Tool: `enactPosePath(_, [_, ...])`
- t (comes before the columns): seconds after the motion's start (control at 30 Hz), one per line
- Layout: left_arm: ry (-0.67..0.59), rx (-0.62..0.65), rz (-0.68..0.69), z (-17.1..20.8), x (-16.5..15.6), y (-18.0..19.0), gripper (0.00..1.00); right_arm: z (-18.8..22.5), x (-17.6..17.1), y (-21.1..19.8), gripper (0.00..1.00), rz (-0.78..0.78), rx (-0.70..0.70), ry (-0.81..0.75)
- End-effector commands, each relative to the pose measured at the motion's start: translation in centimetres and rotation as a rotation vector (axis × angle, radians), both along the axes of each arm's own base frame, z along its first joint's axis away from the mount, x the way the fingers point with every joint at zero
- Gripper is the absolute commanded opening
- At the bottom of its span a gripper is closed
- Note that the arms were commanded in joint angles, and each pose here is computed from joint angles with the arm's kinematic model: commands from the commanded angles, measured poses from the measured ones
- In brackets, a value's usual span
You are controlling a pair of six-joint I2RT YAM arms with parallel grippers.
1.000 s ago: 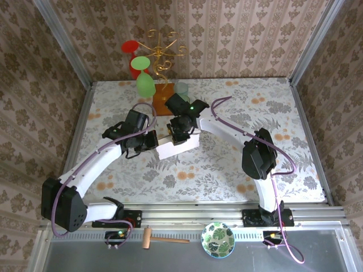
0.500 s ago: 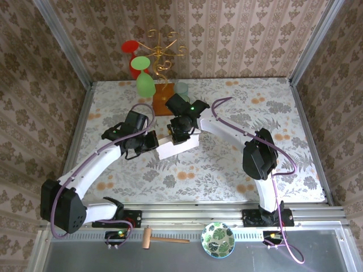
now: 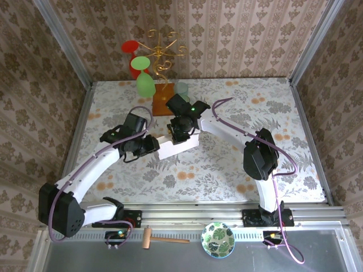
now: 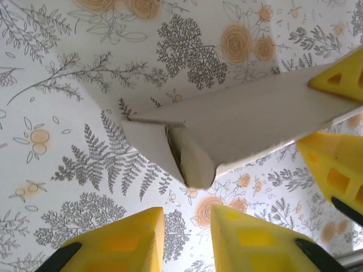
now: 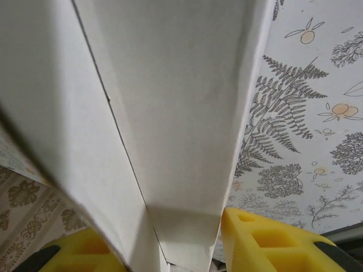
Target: Fold the paper box
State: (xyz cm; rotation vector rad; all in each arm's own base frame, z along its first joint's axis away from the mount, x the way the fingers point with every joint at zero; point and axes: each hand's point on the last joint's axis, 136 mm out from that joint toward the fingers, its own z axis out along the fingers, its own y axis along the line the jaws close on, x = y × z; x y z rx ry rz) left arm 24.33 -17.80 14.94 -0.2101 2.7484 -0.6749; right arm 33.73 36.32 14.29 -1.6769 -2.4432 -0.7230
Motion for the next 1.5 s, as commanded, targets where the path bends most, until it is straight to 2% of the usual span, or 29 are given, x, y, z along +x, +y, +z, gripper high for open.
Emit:
enactPosePath(0.0, [0.007,-0.074,0.061,2.2,0.0,-0.1,0.38,-3.7,-1.9,-2.2,0.37,-0.017,-0.121,0.106])
enactPosePath(0.13, [-0.024,-0.155,0.181,4.7,0.6,0.7,0.44,-3.7,-1.9,-2.2,0.37,-0.017,-0.119,0.106])
enactPosePath(0.17, [-0.022,-0.189,0.261,4.9,1.3,1.8,0.45,-3.7,-2.0,-2.2,0.37,-0.016,-0.119,0.108])
enactPosePath(0.3, [0.033,-0.350,0.471,4.6,2.6,2.9,0.45,-3.7,-2.0,-2.2,0.37,-0.016,-0.118,0.106])
enactPosePath(0.37, [0.059,-0.402,0.519,4.1,3.2,2.6,0.45,-3.6,-2.0,-2.2,0.37,-0.014,-0.114,0.104])
enactPosePath(0.53, [0.113,-0.453,0.509,3.5,4.1,0.8,0.44,-3.7,-2.1,-2.2,0.37,-0.013,-0.116,0.105])
enactPosePath(0.73, [0.181,-0.340,0.454,1.9,2.6,0.8,0.44,-3.8,-2.0,-2.2,0.37,-0.016,-0.111,0.105])
enactPosePath(0.83, [0.185,-0.321,0.465,0.8,2.4,1.3,0.44,-3.7,-1.9,-2.1,0.37,-0.015,-0.107,0.103])
enactPosePath(1.03, [0.157,-0.375,0.465,0.4,3.4,0.6,0.42,-3.7,-1.9,-2.0,0.36,-0.013,-0.100,0.102])
enactPosePath(1.23, [0.177,-0.360,0.450,-0.5,2.7,0.7,0.35,-3.8,-1.8,-1.9,0.36,-0.013,-0.099,0.100])
enactPosePath(1.47, [0.177,-0.327,0.429,-1.4,2.2,1.0,0.32,-3.8,-1.8,-1.8,0.36,-0.009,-0.093,0.099])
